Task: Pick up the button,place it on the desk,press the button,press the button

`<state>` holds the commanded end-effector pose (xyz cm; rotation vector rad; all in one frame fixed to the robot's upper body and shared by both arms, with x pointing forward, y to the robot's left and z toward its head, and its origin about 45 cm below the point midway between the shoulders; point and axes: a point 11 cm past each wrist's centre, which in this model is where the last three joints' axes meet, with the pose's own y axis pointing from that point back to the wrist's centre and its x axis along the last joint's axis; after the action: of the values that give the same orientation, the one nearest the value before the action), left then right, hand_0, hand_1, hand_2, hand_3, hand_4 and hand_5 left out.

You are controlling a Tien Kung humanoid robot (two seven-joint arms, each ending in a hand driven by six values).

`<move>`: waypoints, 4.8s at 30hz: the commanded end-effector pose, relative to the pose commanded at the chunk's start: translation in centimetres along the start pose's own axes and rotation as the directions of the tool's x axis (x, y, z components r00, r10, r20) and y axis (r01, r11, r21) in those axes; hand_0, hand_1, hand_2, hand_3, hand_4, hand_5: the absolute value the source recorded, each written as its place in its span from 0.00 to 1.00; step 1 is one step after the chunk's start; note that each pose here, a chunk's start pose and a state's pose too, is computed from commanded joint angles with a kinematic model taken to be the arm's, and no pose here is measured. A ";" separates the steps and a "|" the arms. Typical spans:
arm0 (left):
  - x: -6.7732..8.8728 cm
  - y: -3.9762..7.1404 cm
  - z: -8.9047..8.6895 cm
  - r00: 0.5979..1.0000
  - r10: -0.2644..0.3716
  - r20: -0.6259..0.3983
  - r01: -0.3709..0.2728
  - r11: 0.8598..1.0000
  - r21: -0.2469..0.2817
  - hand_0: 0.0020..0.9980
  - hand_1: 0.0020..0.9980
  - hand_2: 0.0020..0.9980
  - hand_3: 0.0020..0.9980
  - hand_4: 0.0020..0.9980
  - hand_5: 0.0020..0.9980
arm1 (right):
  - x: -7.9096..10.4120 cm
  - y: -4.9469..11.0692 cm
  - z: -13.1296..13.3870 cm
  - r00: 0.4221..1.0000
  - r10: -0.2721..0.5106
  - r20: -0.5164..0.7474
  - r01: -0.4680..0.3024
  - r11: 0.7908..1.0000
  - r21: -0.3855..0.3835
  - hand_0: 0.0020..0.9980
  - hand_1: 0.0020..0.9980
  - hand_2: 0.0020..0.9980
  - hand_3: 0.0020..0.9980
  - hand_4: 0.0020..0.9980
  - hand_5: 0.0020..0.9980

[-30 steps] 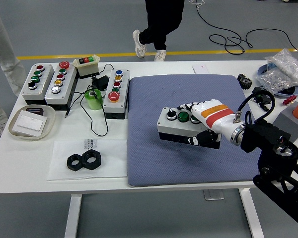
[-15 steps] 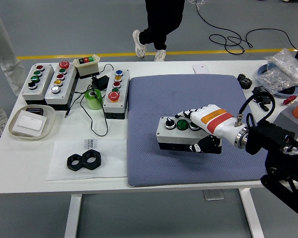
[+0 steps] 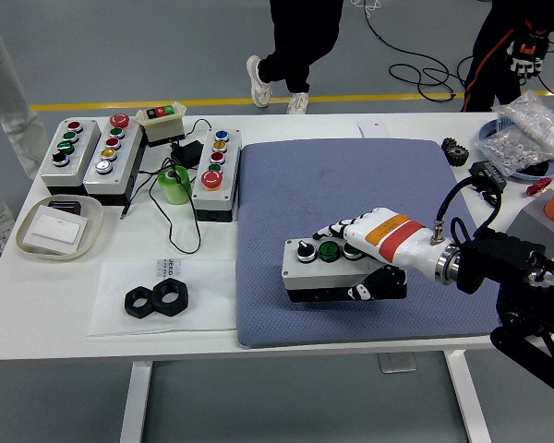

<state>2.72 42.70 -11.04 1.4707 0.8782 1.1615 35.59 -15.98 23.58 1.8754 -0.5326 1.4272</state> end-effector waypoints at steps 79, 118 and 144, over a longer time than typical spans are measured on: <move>0.1 0.1 2.1 1.000 -0.001 0.029 0.002 0.999 -0.035 0.75 0.92 0.99 0.95 0.61 1.00 | -0.3 -1.0 2.5 0.997 -0.066 -0.044 0.064 0.997 -0.041 0.90 0.86 0.83 0.78 0.75 0.05; -0.2 0.0 1.2 0.999 -0.008 0.031 0.008 1.000 -0.013 0.75 0.92 0.99 0.95 0.61 1.00 | -0.7 -0.8 2.5 0.990 -0.122 -0.067 0.119 0.992 -0.038 0.95 0.95 0.99 1.00 0.96 0.27; -0.3 0.0 -1.5 1.000 -0.004 -0.015 0.004 0.999 0.036 0.75 0.92 0.99 0.94 0.62 1.00 | 12.7 6.6 5.7 0.936 0.048 -0.349 -0.109 0.981 -0.158 0.85 0.75 0.75 0.95 0.90 0.26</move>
<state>1.16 42.86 -11.10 1.4906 0.9161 1.1601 38.66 -23.39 36.70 1.4384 -0.5439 1.6603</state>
